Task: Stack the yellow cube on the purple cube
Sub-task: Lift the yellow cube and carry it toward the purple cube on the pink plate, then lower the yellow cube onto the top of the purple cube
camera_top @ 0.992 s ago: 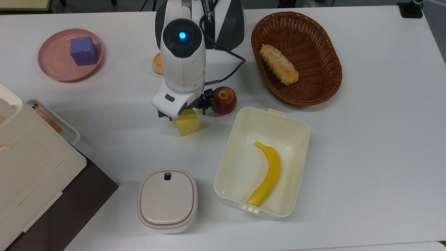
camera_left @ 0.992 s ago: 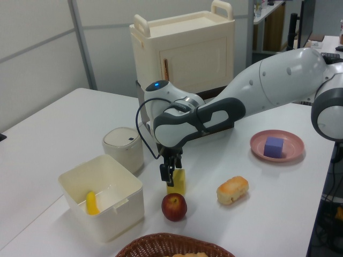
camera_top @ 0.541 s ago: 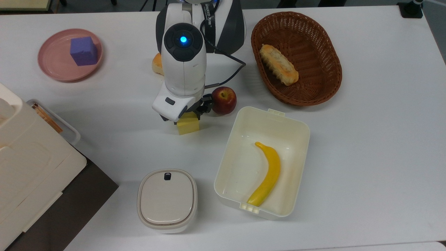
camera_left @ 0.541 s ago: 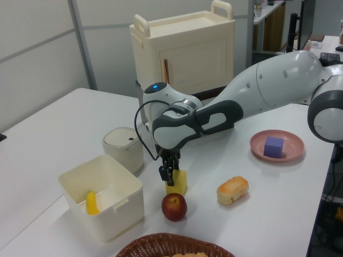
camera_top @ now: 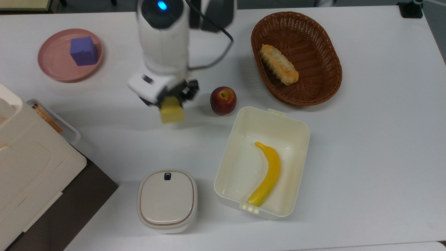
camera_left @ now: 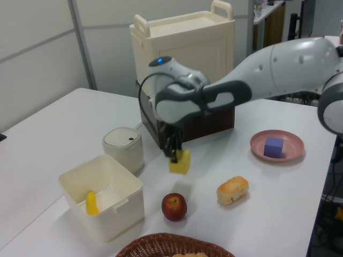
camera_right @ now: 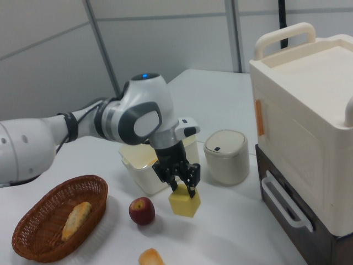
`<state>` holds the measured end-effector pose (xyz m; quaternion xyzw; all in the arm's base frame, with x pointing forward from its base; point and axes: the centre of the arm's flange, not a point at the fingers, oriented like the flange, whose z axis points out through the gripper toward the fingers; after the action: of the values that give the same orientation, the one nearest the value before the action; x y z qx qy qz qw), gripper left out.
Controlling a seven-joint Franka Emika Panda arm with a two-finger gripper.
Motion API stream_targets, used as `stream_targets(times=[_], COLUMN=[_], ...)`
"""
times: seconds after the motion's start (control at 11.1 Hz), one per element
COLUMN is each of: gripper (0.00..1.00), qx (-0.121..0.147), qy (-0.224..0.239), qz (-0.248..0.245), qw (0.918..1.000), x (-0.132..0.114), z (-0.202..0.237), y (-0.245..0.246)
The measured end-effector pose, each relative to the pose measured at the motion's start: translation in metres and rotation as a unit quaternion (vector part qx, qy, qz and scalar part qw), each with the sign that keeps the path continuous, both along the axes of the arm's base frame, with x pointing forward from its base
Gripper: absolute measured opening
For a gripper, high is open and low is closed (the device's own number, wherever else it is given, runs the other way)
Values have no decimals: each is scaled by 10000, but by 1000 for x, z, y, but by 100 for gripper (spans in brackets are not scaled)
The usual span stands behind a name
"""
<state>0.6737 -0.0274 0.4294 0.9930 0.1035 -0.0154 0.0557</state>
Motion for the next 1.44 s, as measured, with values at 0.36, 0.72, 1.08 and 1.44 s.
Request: stream_targets(times=[0.36, 0.72, 1.08, 1.44], gripper=[52, 52, 52, 52], qx=[-110, 40, 42, 289], qy=[518, 857, 1332, 1634], qz=[-26, 37, 127, 404], qw=[9986, 9963, 9910, 9853], x=[-48, -97, -133, -148], z=[66, 92, 77, 47], y=[-92, -194, -261, -287])
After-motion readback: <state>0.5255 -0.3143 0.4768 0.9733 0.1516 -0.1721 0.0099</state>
